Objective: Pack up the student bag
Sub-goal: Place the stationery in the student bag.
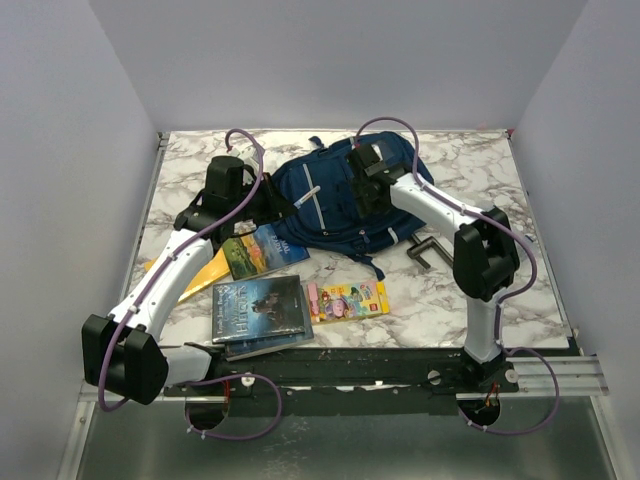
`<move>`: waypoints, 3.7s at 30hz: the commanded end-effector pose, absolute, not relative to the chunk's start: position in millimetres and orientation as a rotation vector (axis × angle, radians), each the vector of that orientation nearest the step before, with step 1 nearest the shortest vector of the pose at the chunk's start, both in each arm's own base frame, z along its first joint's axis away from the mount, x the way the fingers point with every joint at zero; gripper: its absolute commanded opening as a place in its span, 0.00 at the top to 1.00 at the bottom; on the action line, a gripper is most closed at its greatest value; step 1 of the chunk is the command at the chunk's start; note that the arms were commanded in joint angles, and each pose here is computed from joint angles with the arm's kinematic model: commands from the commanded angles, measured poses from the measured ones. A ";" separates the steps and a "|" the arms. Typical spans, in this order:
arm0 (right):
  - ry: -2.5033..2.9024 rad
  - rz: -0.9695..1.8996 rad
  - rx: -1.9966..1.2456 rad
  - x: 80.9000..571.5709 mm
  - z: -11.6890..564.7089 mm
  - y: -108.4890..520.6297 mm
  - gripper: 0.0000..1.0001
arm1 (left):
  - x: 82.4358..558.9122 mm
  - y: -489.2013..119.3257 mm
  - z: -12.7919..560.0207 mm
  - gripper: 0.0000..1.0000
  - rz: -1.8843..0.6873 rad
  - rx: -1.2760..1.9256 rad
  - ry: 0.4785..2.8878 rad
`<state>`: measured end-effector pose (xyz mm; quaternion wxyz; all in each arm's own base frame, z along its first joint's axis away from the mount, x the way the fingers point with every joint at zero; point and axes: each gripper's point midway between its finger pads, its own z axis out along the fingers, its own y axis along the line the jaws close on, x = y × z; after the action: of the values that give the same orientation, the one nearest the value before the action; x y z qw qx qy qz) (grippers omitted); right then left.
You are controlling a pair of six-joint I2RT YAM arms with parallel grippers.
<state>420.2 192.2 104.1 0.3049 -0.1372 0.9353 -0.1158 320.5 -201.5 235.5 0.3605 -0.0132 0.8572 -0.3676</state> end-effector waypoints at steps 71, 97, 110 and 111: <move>2.167 0.413 0.021 440.9 191.0 240.7 0.99 | 386.0 -341.1 197.3 1.00 -1.132 -0.057 2.433; 2.168 0.456 0.034 435.5 183.3 232.7 0.99 | 444.6 -366.0 131.7 0.75 -1.116 0.022 2.343; 2.181 0.358 0.003 434.5 174.1 219.4 0.99 | 416.5 -334.6 162.4 0.37 -1.042 0.053 2.356; 2.184 0.349 -0.005 434.2 173.2 218.4 0.99 | 413.4 -332.7 173.1 0.35 -1.054 0.060 2.338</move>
<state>429.1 223.9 151.4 0.4137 0.0063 0.8980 0.1494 431.6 -349.5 132.4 0.2696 0.0097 0.8796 -0.3918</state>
